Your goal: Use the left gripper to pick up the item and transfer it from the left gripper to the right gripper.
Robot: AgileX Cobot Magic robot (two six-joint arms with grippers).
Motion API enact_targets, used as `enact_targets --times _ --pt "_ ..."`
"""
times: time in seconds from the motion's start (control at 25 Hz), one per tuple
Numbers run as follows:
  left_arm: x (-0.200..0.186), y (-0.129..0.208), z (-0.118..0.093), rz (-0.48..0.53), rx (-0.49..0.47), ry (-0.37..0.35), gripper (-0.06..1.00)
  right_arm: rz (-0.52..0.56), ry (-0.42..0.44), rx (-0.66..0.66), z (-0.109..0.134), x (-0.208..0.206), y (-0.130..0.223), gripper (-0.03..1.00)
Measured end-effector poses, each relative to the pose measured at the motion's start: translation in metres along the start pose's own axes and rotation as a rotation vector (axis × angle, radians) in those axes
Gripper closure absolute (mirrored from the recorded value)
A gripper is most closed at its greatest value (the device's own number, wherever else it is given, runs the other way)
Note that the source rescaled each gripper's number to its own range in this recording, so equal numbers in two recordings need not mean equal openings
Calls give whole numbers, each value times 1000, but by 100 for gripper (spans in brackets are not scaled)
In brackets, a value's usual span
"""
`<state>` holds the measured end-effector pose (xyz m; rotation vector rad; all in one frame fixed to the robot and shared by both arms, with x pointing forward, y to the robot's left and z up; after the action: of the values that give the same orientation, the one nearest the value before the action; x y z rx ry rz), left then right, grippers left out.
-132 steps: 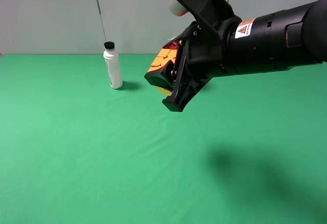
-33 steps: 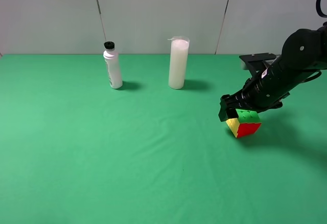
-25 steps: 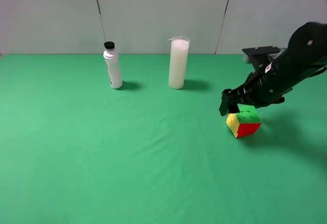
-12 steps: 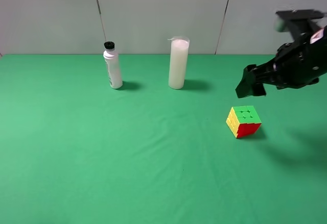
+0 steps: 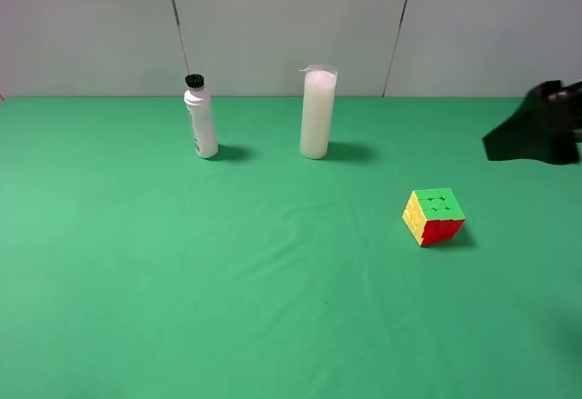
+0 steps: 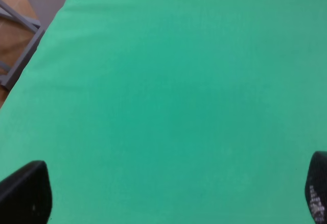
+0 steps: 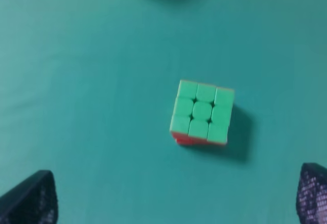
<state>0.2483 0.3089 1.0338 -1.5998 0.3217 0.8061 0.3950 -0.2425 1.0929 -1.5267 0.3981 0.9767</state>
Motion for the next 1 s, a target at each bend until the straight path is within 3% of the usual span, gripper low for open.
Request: enact_targets --times 0.28,0.72,1.0 --pt "0 0 0 0 0 0 -6 -32 -5 -11 4 -28 36 -3" --pt "0 0 0 0 0 0 -6 -259 -9 35 8 -58 115 -3" --pt "0 0 0 0 0 0 -6 -401 48 28 3 -66 147 -3"
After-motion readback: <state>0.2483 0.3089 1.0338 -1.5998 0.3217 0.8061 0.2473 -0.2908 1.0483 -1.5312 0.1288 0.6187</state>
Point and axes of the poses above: a point on each arm's last joint axis where the gripper is mounted, x pointing out along that axis toward the gripper, z along the wrist's bending axis when the last joint is at zero, y = z × x, the point moved 1 cm from there along x, pointing out along that axis toward the gripper, and after that the axes turned 1 degree about x, right-handed, at the moved point
